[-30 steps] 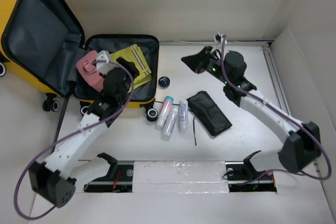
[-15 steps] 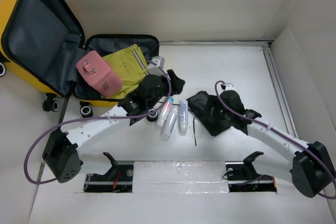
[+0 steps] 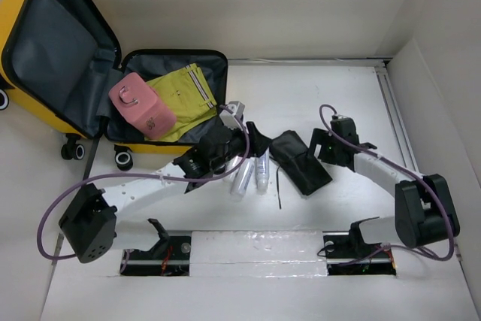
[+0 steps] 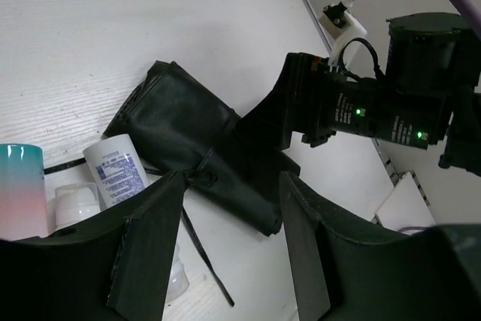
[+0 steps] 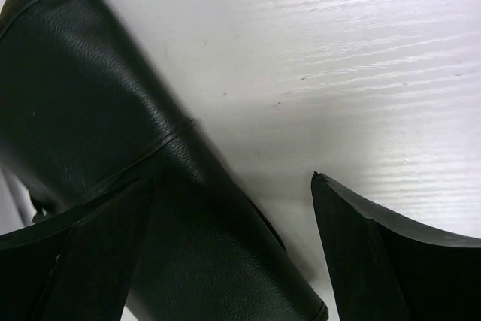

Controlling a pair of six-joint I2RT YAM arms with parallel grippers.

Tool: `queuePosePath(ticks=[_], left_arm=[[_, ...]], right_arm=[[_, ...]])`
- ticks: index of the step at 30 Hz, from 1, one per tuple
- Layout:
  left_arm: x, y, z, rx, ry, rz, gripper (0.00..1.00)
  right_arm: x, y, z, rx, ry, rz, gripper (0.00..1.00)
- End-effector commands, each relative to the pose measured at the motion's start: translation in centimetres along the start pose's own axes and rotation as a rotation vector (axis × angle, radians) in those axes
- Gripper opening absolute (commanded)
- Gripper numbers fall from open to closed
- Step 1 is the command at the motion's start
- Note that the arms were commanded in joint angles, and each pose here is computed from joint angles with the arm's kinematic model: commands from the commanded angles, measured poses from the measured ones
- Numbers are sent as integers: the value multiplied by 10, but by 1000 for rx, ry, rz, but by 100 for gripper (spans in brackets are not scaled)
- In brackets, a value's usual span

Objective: Pack the luggage

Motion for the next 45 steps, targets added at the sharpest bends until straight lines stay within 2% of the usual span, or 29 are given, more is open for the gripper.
queuePosePath(ticks=[1,3,5,6,7,10,11,13,14,16,21,22,27,29,31,32,34,35,38,39,41,42,45], left_arm=[[10,14,-24,-9,-106,-52,49],[12,19,-24,-19,-99,-79,49],[15,24,-26,-26,-104,-95,49],[18,24,-26,-26,-108,-99,49],[21,29,-29,-24,-114,-116,49],[27,33,-30,-31,-119,-135,49],[27,34,-29,-30,-111,-145,49],[29,36,-28,-38,-105,-152,49],[32,37,-29,-38,-106,-153,49],[32,39,-30,-47,-105,-154,49],[35,49,-38,-43,-121,-179,49],[38,55,-44,-41,-137,-193,49],[60,85,-62,-23,-170,-296,49],[71,97,-69,-14,-183,-339,49],[92,117,-75,5,-196,-425,49],[102,125,-80,15,-211,-459,49],[125,140,-83,39,-223,-538,49],[131,142,-81,44,-217,-552,50],[155,152,-84,75,-239,-608,50],[159,152,-84,75,-241,-610,50],[165,153,-82,88,-236,-618,50],[169,154,-83,89,-240,-621,50],[166,152,-75,90,-198,-620,50]], right_arm=[[2,20,27,53,224,-26,91],[-2,11,31,45,304,24,88],[-11,-3,31,32,339,88,78],[-11,-9,38,21,406,108,69],[-14,-12,39,5,434,126,55],[-14,-24,39,-56,490,140,29],[-14,-23,37,-71,485,130,11],[-12,-18,22,-103,422,97,3],[-4,-6,22,-87,414,39,0],[6,2,10,-110,350,6,0],[78,85,15,-63,324,-286,0],[90,94,19,-63,327,-313,0],[153,164,76,10,477,-513,0],[162,186,100,13,544,-563,0],[183,208,135,35,642,-627,0],[177,214,149,26,681,-615,0],[201,240,184,59,770,-700,0],[183,243,199,54,786,-663,0],[194,269,237,47,869,-710,0],[176,269,250,26,894,-665,0],[183,288,264,7,934,-721,0],[165,286,276,0,944,-691,0],[155,299,296,-50,966,-696,0]])
Point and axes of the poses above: each gripper's point midway between its finger pads, its own x axis back along the fingers, its own z axis along the line the jaws close on, y = z × x, the point moved 2 cm from there along x, back along the fingers, and after that the axes turned 13 degrees about x, right-handed, at the moved point
